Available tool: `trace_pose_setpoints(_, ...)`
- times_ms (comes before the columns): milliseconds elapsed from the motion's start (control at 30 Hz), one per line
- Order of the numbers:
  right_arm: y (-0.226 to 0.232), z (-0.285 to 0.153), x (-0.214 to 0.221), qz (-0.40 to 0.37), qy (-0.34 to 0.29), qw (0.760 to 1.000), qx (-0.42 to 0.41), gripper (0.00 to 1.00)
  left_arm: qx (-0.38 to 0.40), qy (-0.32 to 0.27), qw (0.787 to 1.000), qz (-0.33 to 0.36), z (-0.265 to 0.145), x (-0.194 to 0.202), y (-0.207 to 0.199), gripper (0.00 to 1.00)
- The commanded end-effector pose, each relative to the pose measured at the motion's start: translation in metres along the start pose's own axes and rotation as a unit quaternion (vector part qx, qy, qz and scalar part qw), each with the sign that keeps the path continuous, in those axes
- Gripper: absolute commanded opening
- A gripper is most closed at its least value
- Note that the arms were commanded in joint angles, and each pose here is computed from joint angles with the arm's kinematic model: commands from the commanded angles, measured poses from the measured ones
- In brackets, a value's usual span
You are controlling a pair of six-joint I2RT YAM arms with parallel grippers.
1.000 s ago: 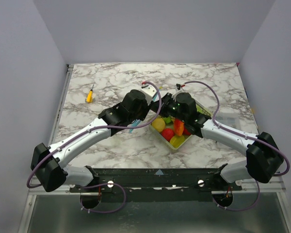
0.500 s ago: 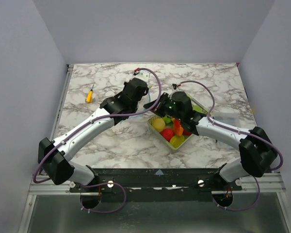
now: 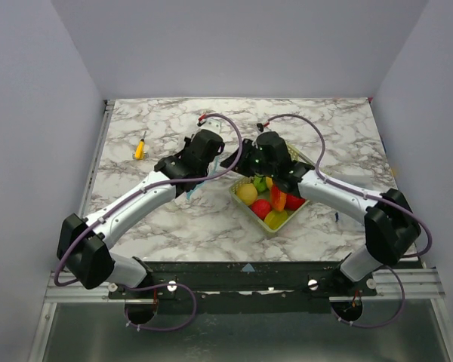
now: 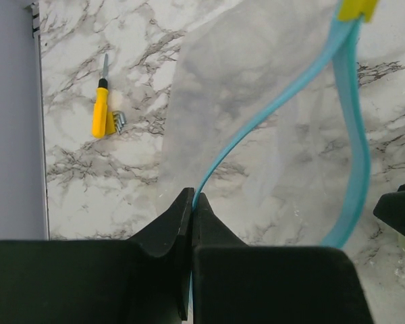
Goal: Place the food in the zip-top bag and seal the zipper
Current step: Open the zipper of the food storage bag, then pick up the fake fruit from the bin.
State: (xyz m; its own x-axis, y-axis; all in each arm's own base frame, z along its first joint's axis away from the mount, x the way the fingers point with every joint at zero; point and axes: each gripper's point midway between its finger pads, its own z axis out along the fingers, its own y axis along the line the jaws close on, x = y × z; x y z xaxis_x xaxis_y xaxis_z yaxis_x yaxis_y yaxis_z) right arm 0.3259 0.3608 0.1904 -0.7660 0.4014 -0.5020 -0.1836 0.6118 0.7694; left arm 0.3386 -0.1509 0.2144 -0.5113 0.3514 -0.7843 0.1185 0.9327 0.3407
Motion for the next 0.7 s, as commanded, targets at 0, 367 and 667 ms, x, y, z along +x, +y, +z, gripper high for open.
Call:
trace_pose_setpoints(0, -0.009, -0.023, 0.003, -0.054, 0.021, 0.997, 0.044, 0.3, 0.027, 0.003, 0.999, -0.028, 0.002, -0.011, -0.013, 0.0)
trace_pose_setpoints(367, -0.087, -0.099, -0.016, -0.141, 0.0, 0.951, 0.274, 0.57, 0.037, 0.006, 0.999, -0.038, -0.001, -0.011, -0.015, 0.0)
trace_pose_setpoints(667, -0.099, -0.109, 0.003, -0.143, 0.029, 0.951, 0.271, 0.7, 0.07, 0.005, 0.996, -0.05, -0.02, -0.024, -0.015, 0.0)
